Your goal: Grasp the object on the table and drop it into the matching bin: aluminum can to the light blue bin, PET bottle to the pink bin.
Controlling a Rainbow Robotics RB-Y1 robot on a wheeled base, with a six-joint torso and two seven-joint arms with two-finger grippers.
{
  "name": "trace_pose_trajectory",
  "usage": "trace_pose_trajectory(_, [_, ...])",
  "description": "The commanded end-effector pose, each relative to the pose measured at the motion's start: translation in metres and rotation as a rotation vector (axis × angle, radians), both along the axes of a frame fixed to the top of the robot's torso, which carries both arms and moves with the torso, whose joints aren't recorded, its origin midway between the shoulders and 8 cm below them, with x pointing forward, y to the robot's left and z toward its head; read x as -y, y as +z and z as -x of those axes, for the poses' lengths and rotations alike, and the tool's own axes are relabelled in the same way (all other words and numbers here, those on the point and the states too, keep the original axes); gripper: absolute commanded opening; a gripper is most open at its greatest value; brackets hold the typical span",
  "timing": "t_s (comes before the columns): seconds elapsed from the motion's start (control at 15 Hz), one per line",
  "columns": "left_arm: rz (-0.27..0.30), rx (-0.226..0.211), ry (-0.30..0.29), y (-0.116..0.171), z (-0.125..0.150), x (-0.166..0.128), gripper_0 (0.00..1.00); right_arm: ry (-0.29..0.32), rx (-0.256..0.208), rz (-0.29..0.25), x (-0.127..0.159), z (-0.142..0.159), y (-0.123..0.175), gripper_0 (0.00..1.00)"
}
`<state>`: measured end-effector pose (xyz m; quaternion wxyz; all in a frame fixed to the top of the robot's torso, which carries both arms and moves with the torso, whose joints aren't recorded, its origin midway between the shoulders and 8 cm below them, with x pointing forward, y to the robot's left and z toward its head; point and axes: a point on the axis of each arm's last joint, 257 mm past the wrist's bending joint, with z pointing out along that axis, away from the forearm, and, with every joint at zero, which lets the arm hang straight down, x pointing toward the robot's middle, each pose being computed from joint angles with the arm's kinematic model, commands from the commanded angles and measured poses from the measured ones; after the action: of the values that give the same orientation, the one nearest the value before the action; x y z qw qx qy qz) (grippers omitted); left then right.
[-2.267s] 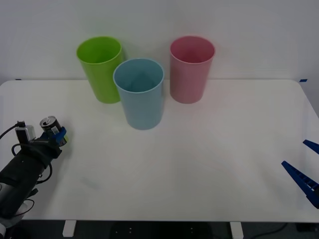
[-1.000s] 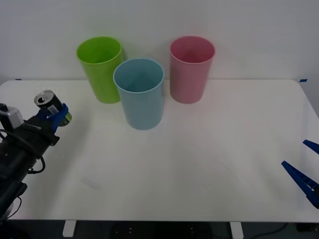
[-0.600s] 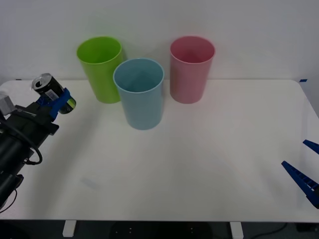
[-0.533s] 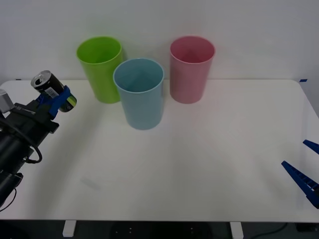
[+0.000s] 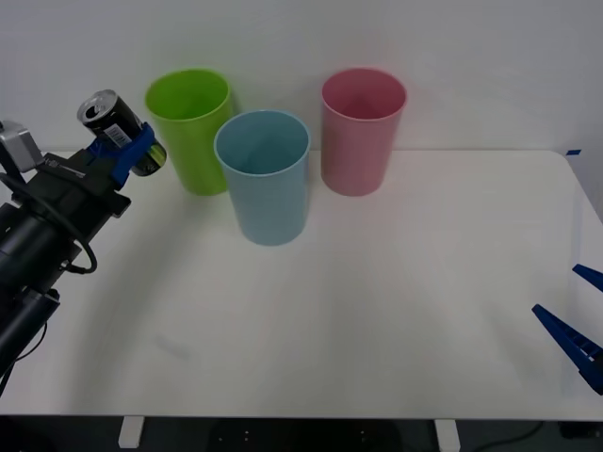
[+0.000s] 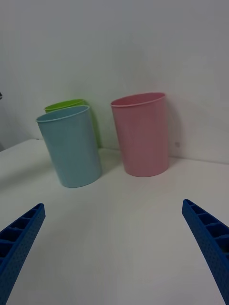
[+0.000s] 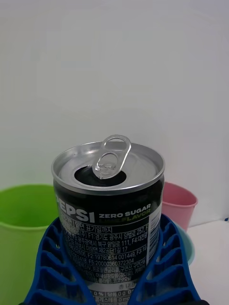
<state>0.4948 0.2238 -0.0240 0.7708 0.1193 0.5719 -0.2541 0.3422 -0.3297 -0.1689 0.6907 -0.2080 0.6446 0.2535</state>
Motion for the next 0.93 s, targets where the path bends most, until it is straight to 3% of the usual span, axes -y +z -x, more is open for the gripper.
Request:
trace_pose_trajectory(0.07, [0.005, 0.001, -0.021, 0.013, -0.016, 0.018, 0.00, 0.000, 0.000, 0.000, 0.000, 0.000, 0.000, 1.00])
trace_pose_trajectory(0.47, [-0.025, 0.001, -0.012, 0.014, -0.058, 0.059, 0.00, 0.000, 0.000, 0.000, 0.000, 0.000, 0.000, 1.00])
trace_pose_trajectory(0.93, [-0.099, -0.024, 0.002, 0.012, -0.106, 0.106, 0.00, 0.000, 0.000, 0.000, 0.000, 0.000, 0.000, 1.00])
